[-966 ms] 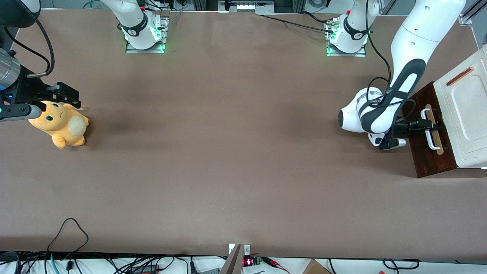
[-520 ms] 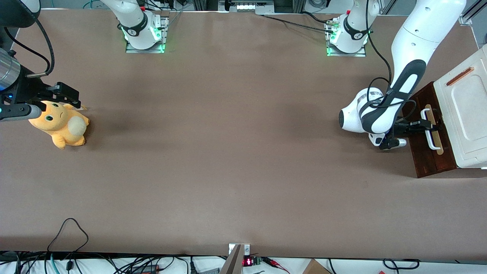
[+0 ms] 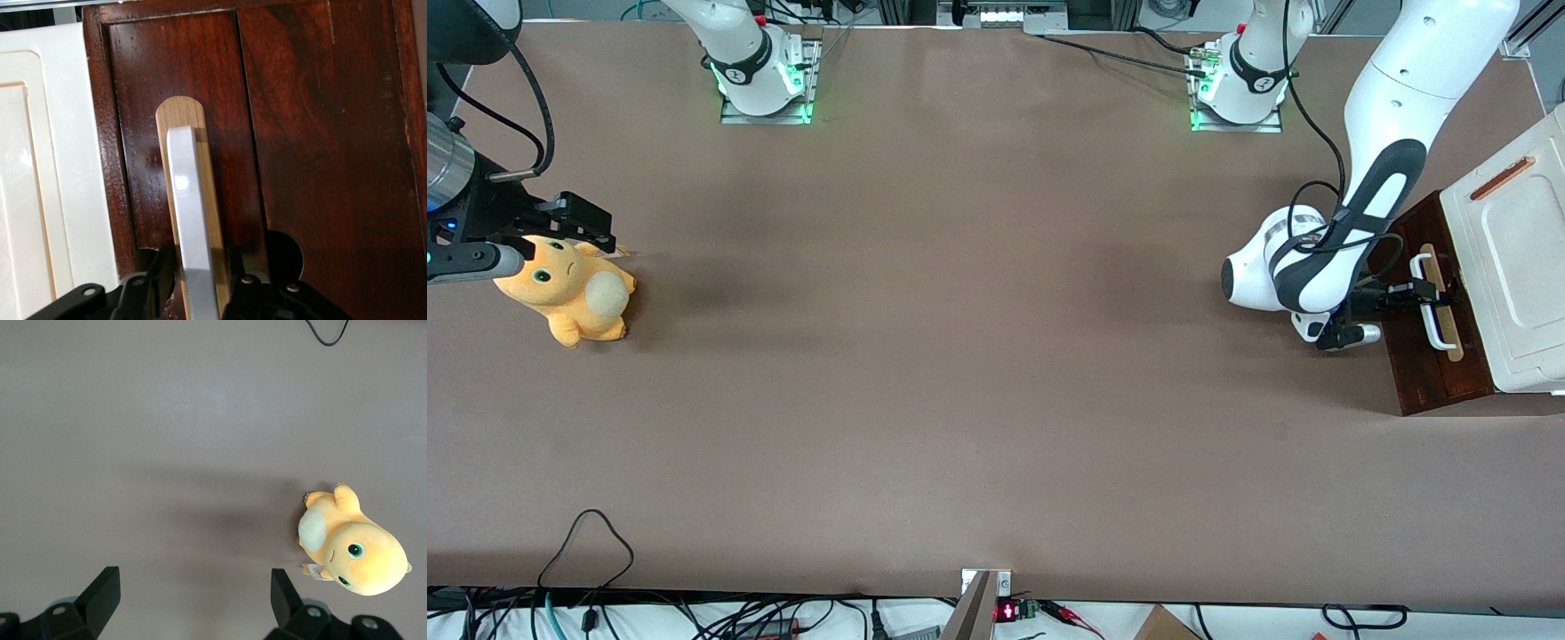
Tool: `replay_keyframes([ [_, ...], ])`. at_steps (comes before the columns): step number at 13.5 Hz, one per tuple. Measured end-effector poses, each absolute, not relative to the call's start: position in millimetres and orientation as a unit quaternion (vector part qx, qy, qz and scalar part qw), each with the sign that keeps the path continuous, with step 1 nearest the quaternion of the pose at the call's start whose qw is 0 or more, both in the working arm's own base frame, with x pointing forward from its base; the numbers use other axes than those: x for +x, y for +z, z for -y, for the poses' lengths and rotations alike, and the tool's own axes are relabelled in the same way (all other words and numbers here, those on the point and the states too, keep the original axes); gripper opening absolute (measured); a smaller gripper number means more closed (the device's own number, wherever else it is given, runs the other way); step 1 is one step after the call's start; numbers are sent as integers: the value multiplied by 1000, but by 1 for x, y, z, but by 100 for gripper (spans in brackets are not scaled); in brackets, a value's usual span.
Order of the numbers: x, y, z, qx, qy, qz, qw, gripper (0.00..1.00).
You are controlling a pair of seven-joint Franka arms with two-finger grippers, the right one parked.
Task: Open lower drawer with left arm only
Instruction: 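Close the left gripper around the white bar handle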
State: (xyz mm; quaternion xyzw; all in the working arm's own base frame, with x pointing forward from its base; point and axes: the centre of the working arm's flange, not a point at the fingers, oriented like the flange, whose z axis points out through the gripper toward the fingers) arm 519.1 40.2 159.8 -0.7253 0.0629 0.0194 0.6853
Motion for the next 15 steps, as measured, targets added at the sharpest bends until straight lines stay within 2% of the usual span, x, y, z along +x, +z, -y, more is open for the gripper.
replay_keyframes([
  [1,519,160,-40,-725,19,-63,685,35],
  [8,519,158,-38,-725,10,-54,687,19],
  [15,519,158,-38,-725,9,-53,687,19],
])
